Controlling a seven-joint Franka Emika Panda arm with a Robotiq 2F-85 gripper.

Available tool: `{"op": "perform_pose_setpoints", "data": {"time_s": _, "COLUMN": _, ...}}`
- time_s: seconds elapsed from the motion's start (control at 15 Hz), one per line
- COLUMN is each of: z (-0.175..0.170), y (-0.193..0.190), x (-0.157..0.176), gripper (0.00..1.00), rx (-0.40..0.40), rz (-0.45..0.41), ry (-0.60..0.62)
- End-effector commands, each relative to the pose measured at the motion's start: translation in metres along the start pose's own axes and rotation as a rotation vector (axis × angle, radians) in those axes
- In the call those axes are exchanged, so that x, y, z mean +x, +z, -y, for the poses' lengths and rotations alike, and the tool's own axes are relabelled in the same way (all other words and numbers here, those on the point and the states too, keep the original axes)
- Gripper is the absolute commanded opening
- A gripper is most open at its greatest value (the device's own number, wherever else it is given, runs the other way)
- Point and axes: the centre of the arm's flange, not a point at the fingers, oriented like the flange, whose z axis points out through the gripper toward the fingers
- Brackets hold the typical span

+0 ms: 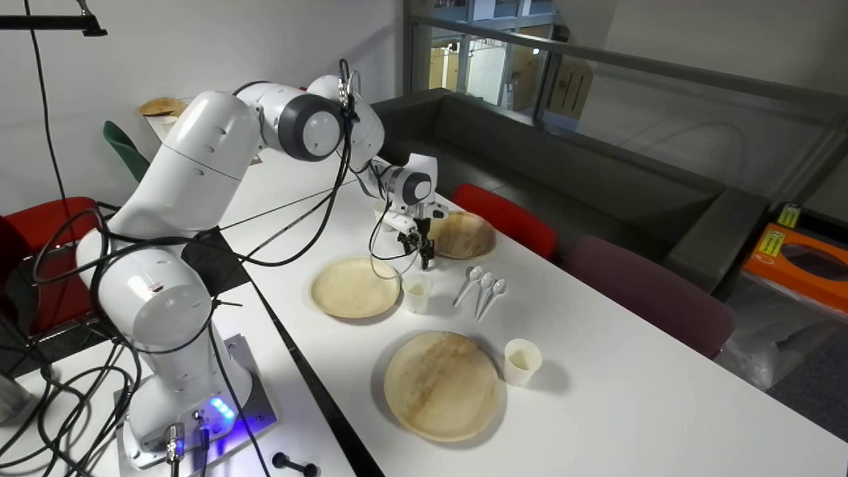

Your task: Shift the cup to the left, then move it closer to the plate

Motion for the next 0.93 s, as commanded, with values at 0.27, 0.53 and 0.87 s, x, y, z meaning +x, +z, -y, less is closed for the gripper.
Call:
{"op": "perform_pose_setpoints", "data": {"time_s": 0.27, "z": -0.003, "y": -0.044, "x": -0.07, "gripper": 1.0, "rx": -0.114, "rz": -0.119, "ry": -0.148}}
{"op": "perform_pose_setpoints", "data": {"time_s": 0.53, "z": -0.007, "y": -0.082, "x": -0.087, "gripper": 1.0, "rx": -0.104, "rz": -0.211, "ry": -0.154}}
{"op": "perform_pose_setpoints", "data": {"time_s": 0.87, "z": -0.003, "y": -0.125, "x": -0.104, "gripper": 1.0, "rx": -0.072, "rz": -0.286, "ry": -0.156}}
